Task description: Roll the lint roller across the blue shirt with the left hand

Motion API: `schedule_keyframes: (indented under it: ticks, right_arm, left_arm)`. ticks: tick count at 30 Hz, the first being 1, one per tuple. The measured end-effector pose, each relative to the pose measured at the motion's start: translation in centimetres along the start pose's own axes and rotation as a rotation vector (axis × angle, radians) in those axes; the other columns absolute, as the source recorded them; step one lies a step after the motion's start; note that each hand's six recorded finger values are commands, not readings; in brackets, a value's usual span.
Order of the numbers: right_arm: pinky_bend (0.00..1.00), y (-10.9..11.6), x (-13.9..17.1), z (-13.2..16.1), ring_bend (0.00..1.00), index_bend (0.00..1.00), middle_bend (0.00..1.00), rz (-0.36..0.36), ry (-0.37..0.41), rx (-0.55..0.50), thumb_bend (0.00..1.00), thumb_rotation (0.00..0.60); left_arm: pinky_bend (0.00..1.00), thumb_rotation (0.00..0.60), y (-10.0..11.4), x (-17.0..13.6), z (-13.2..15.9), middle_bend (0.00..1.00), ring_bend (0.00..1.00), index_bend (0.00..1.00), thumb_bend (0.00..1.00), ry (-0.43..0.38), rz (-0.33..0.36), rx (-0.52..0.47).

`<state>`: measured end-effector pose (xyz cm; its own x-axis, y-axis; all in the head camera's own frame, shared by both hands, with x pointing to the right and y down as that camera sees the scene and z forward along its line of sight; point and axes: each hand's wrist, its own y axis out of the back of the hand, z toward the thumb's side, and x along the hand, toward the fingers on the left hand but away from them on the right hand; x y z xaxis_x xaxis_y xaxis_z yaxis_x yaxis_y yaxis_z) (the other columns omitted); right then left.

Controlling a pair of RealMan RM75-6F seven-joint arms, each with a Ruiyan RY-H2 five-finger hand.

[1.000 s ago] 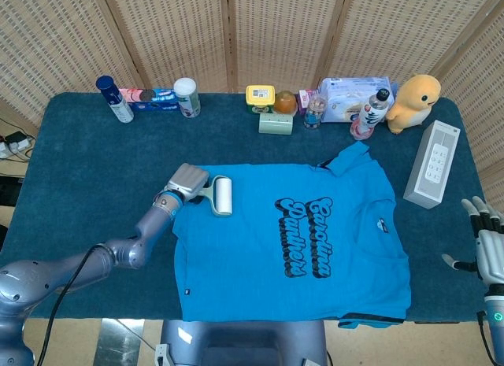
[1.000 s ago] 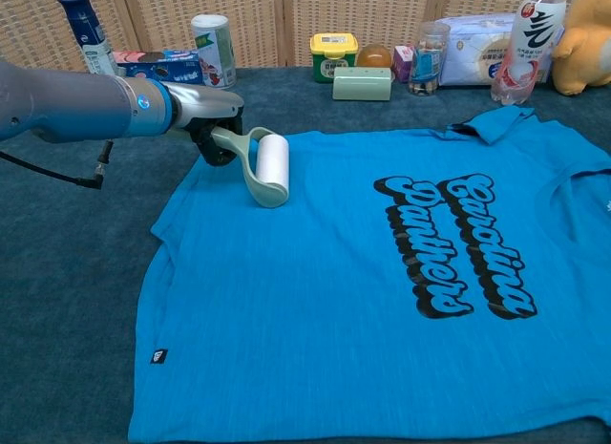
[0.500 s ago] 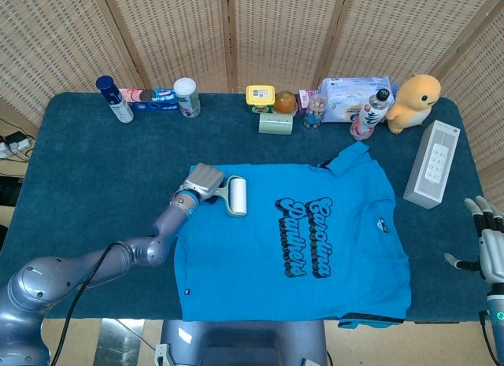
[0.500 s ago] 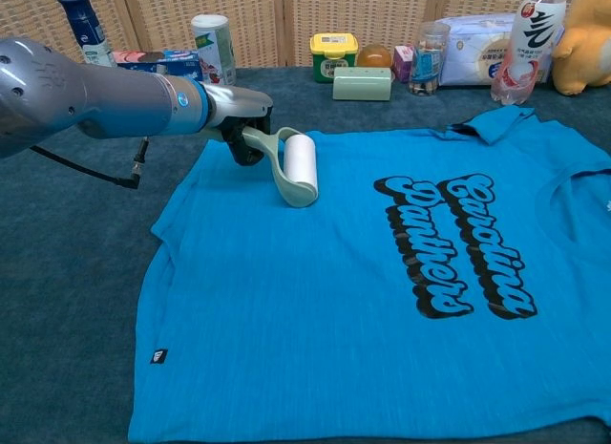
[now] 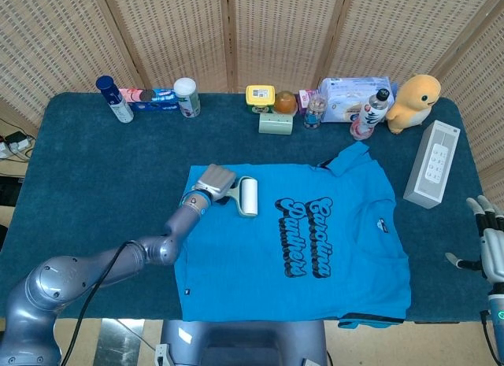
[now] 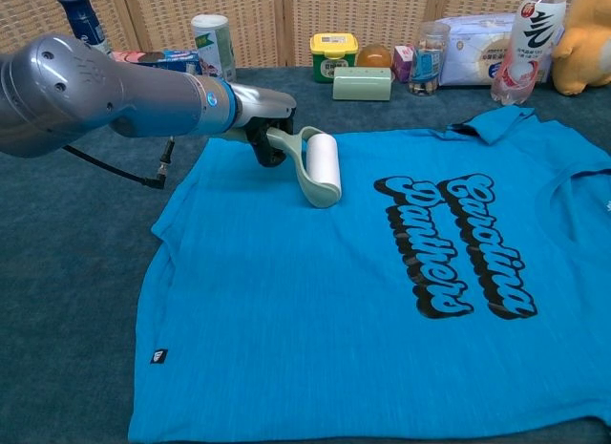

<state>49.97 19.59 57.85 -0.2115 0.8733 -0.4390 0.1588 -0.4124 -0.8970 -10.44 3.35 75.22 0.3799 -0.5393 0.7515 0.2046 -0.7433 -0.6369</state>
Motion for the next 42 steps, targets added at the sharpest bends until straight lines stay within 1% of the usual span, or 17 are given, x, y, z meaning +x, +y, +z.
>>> schedule_keyframes:
  ticks: [15, 29, 42]
  right_arm:
    - [0.00, 0.1, -0.1, -0.2, 0.00, 0.02, 0.00, 0.001, -0.007, -0.003, 0.00, 0.600]
    - [0.00, 0.1, -0.2, -0.3, 0.00, 0.02, 0.00, 0.000, -0.010, -0.004, 0.00, 0.600]
    - [0.00, 0.2, -0.1, -0.2, 0.00, 0.03, 0.00, -0.002, -0.007, -0.008, 0.00, 0.600]
  left_arm:
    - [1.00, 0.600, 0.5, 1.0, 1.6, 0.92, 0.92, 1.00, 0.79, -0.005, -0.001, -0.005]
    - [1.00, 0.600, 0.9, 1.5, 3.9, 0.92, 0.92, 1.00, 0.79, -0.035, 0.005, -0.004]
    - [1.00, 0.600, 1.7, 1.6, 5.1, 0.92, 0.92, 1.00, 0.78, -0.057, 0.023, -0.037]
